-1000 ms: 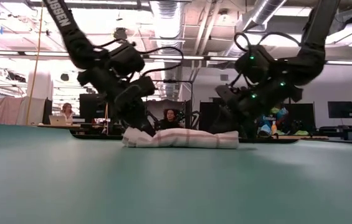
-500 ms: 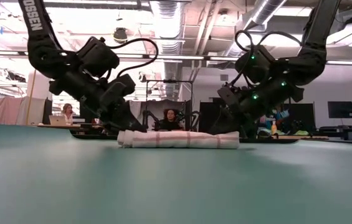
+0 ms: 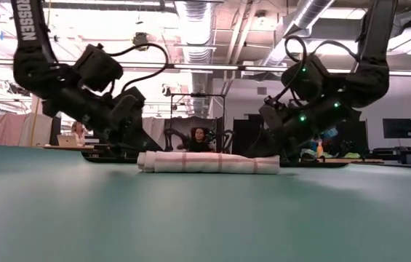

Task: Roll towel into tight, uniform cylinder
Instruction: Roll the white towel, then return to Home Position

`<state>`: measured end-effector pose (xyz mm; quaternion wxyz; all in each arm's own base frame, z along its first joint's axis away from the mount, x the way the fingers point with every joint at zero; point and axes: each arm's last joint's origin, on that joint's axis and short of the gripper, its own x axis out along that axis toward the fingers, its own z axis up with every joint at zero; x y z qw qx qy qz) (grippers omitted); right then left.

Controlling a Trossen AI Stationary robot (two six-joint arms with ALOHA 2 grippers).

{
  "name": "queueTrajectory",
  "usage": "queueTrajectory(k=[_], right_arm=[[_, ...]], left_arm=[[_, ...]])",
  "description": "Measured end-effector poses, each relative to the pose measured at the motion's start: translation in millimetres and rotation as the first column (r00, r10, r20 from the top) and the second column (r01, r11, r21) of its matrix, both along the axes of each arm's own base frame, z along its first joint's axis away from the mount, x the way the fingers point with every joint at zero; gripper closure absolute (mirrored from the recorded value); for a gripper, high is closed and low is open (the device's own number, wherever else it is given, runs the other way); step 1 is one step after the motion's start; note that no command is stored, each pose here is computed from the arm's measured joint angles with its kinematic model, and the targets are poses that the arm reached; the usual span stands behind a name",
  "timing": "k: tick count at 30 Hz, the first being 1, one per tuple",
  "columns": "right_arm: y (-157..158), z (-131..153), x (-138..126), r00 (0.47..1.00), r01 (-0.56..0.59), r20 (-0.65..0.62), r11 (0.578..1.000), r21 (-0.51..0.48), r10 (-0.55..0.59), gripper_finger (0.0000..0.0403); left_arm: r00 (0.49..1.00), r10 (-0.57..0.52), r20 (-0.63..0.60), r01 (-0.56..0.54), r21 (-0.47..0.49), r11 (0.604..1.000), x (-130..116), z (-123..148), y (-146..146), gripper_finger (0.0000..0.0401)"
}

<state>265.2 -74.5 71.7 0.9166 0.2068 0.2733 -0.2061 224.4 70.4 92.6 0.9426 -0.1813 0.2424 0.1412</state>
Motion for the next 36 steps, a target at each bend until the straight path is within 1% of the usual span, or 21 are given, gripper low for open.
queueTrajectory(k=[2, 6, 10, 14, 19, 22, 27, 31, 36], right_arm=[[-0.1, -0.1, 0.1, 1.0, -0.012, -0.004, 1.0, -0.016, 0.011, 0.0317], [2.3, 0.6, 1.0, 1.0, -0.03, -0.004, 0.997, -0.072, 0.03, 0.0317], [2.3, 0.7, 1.2, 1.0, -0.027, -0.002, 0.996, -0.08, 0.027, 0.0317], [3.3, 1.0, 1.6, 0.999, -0.049, -0.008, 0.993, -0.104, 0.049, 0.0317], [3.6, 4.8, 3.6, 0.997, -0.048, 0.046, 0.991, -0.123, 0.054, 0.0317], [2.5, 8.2, 5.8, 0.995, -0.022, 0.096, 0.994, -0.103, 0.032, 0.0317], [1.3, 16.9, 10.8, 0.989, -0.013, 0.148, 0.994, -0.105, 0.028, 0.0317], [1.2, 30.4, 11.4, 0.983, -0.014, 0.183, 0.994, -0.112, 0.035, 0.0317], [-1.4, 52.2, 5.7, 0.981, -0.002, 0.193, 0.992, -0.128, 0.027, 0.0317]], left_arm=[[1.0, 0.01, 0.014, -0.01, -0.008, 1.0, -5.4, -2.0, -1.5, 0.0401], [0.999, 0.026, 0.031, -0.026, 0.008, 1.0, -10.0, -2.9, -2.9, 0.0401], [0.999, 0.042, 0.027, -0.043, 0.029, 0.999, -10.2, -2.9, -2.5, 0.0401], [0.999, 0.044, 0.028, -0.045, 0.029, 0.999, -10.2, -2.8, -2.4, 0.0401], [0.996, 0.067, 0.059, -0.066, -0.017, 0.998, -9.9, 0.3, -2.4, 0.0401], [0.991, 0.075, 0.108, -0.07, -0.052, 0.996, -8.9, 6.9, -2.5, 0.0401], [0.981, 0.097, 0.168, -0.083, -0.087, 0.993, -9.8, 19.0, -2.9, 0.0401], [0.966, 0.106, 0.237, -0.086, -0.095, 0.992, -10.4, 32.6, -2.9, 0.0401], [0.947, 0.095, 0.307, -0.077, -0.069, 0.995, -12.1, 48.2, -3.4, 0.0401]])
